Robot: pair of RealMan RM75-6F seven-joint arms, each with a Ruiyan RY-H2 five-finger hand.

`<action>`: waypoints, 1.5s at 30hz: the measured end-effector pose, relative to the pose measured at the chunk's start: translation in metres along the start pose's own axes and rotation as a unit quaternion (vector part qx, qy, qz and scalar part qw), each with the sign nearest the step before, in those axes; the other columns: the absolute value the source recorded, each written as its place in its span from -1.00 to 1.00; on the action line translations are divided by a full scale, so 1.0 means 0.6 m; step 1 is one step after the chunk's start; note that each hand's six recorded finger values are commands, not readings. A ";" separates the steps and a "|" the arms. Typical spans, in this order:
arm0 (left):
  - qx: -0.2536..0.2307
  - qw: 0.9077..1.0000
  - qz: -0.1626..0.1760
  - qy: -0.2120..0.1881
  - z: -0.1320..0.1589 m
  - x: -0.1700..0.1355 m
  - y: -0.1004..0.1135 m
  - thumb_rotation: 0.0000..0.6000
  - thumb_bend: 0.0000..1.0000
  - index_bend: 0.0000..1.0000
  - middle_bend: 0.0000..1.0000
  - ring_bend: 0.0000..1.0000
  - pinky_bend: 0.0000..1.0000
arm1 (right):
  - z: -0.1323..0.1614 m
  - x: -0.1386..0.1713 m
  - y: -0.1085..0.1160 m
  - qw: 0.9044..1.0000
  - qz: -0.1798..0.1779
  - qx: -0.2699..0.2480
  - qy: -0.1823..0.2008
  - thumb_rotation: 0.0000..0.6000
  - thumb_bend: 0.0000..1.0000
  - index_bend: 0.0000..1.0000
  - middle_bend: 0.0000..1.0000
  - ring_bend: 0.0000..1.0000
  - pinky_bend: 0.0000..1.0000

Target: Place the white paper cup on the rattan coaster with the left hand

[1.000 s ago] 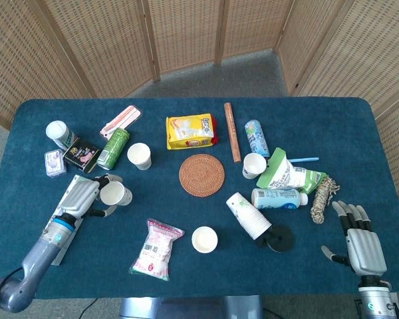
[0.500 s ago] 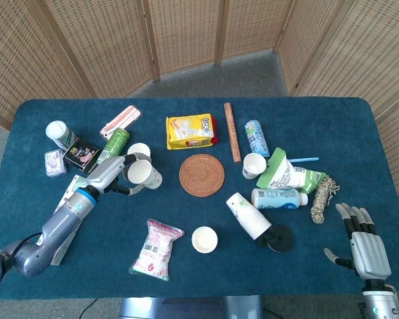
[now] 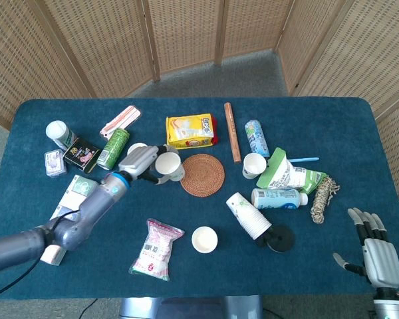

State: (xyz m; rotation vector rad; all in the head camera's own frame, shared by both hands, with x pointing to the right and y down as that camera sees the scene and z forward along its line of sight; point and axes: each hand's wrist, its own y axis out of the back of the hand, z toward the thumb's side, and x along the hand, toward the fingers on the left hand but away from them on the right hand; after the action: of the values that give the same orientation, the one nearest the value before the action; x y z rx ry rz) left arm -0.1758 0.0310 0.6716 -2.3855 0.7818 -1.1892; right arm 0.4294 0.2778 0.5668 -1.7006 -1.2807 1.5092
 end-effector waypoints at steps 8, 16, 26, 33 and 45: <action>0.016 1.000 -0.005 0.004 0.029 0.067 -0.034 1.00 -0.26 -0.50 -0.44 -0.36 0.06 | -0.016 0.010 0.016 1.000 -0.015 -0.001 -0.006 1.00 -0.56 -1.00 -1.00 -1.00 -1.00; 0.026 1.000 -0.013 -0.002 0.063 0.115 -0.062 1.00 -0.26 -0.51 -0.44 -0.36 0.04 | -0.029 0.017 0.023 1.000 -0.018 0.001 -0.012 1.00 -0.56 -1.00 -1.00 -1.00 -1.00; 0.062 0.998 -0.021 -0.003 0.086 0.152 -0.086 1.00 -0.26 -0.51 -0.45 -0.38 0.00 | -0.049 0.026 0.025 0.999 -0.019 -0.004 -0.029 1.00 -0.56 -1.00 -1.00 -1.00 -1.00; 0.077 0.996 -0.033 -0.001 0.090 0.159 -0.093 1.00 -0.26 -0.59 -0.55 -0.48 -0.08 | -0.056 0.030 0.026 0.999 -0.020 -0.006 -0.034 1.00 -0.56 -1.00 -1.00 -1.00 -1.00; 0.086 0.995 -0.042 0.001 0.090 0.158 -0.088 1.00 -0.26 -0.99 -1.00 -0.98 -0.51 | -0.055 0.029 0.030 0.999 -0.025 -0.008 -0.030 1.00 -0.56 -1.00 -1.00 -1.00 -1.00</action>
State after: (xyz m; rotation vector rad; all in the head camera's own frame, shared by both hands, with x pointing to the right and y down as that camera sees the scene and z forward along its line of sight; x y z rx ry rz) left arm -0.0689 0.0173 0.7267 -2.2951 0.5600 -1.2374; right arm 0.4649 0.2923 0.5515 -1.6313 -1.3594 1.5364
